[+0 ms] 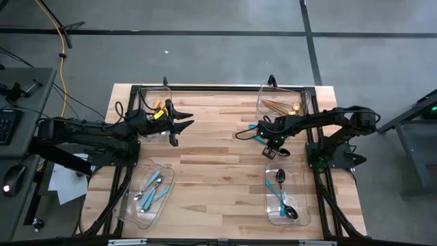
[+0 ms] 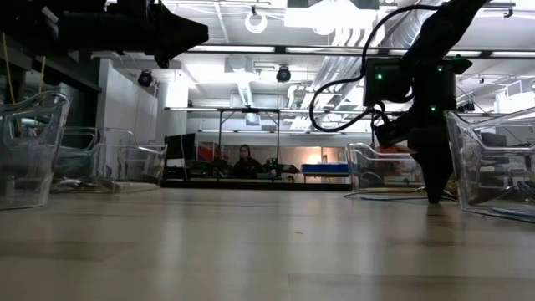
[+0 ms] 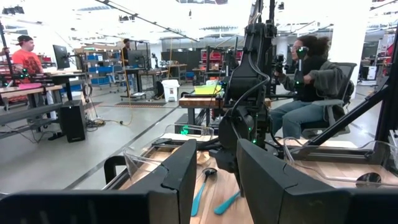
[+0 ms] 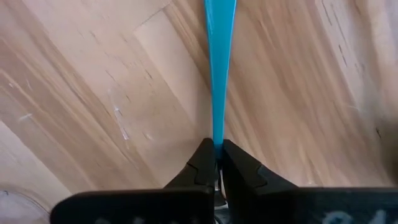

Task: Sort silverware by color (type)
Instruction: Put the blue spoon into the bottom right transparent bin

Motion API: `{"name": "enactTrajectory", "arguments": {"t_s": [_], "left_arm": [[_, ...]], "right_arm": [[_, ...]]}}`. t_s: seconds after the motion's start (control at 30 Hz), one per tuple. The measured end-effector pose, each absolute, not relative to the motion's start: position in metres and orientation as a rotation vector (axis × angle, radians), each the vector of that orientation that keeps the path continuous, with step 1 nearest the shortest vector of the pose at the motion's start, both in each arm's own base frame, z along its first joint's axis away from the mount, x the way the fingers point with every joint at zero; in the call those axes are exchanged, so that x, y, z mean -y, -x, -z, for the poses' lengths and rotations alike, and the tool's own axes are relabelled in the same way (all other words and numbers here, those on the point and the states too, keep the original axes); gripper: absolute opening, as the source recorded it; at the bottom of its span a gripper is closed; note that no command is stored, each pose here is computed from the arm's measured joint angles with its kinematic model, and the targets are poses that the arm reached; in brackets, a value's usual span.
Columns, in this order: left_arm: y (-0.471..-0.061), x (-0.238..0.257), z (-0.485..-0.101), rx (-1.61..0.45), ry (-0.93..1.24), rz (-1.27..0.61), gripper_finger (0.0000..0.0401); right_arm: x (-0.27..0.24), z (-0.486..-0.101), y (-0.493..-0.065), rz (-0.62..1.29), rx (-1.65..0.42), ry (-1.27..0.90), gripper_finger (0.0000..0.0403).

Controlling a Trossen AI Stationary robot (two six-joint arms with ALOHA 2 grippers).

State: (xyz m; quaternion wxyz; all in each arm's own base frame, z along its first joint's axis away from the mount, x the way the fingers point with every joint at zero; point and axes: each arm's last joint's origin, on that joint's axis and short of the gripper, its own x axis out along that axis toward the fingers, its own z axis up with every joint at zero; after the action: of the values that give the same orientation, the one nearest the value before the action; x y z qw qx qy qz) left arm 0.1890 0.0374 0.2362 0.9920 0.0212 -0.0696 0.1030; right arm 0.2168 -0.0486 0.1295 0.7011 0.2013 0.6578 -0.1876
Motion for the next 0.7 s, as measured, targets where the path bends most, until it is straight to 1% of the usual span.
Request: {"name": "enactTrajectory", "arguments": {"t_s": [0.3, 0.33, 0.4, 0.43, 0.5, 0.57, 0.6, 0.67, 0.7], "left_arm": [[-0.189, -0.037, -0.236, 0.139, -0.042, -0.207, 0.0106], [-0.189, -0.037, -0.236, 0.139, -0.042, -0.207, 0.0106], [-0.189, -0.037, -0.236, 0.137, -0.042, -0.207, 0.0106], [-0.189, -0.037, -0.236, 0.135, -0.042, -0.206, 0.0106], [-0.189, -0.037, -0.235, 0.133, -0.042, -0.207, 0.0106], [-0.189, -0.037, -0.235, 0.134, -0.042, -0.207, 0.0106], [-0.189, -0.037, -0.236, 0.136, -0.042, -0.207, 0.0106], [-0.189, -0.037, -0.235, 0.133, -0.042, -0.207, 0.0106], [-0.189, -0.037, -0.236, 0.136, -0.042, -0.207, 0.0106]], "right_arm": [[0.053, -0.137, -0.231, 0.370, -1.370, -0.391, 0.0001], [0.054, -0.137, -0.235, 0.367, -1.320, -0.381, 0.0001], [0.061, -0.145, -0.263, 0.354, -1.016, -0.349, 0.0000], [0.063, -0.152, -0.268, 0.343, -0.929, -0.346, 0.0000], [0.063, -0.155, -0.272, 0.309, -0.849, -0.349, 0.0000], [0.063, -0.150, -0.275, 0.264, -0.827, -0.353, 0.0000], [0.063, -0.153, -0.278, 0.248, -0.783, -0.349, 0.0000], [0.065, -0.172, -0.289, 0.214, -0.608, -0.314, 0.0000], [0.066, -0.176, -0.292, 0.206, -0.563, -0.293, 0.0000]]}}
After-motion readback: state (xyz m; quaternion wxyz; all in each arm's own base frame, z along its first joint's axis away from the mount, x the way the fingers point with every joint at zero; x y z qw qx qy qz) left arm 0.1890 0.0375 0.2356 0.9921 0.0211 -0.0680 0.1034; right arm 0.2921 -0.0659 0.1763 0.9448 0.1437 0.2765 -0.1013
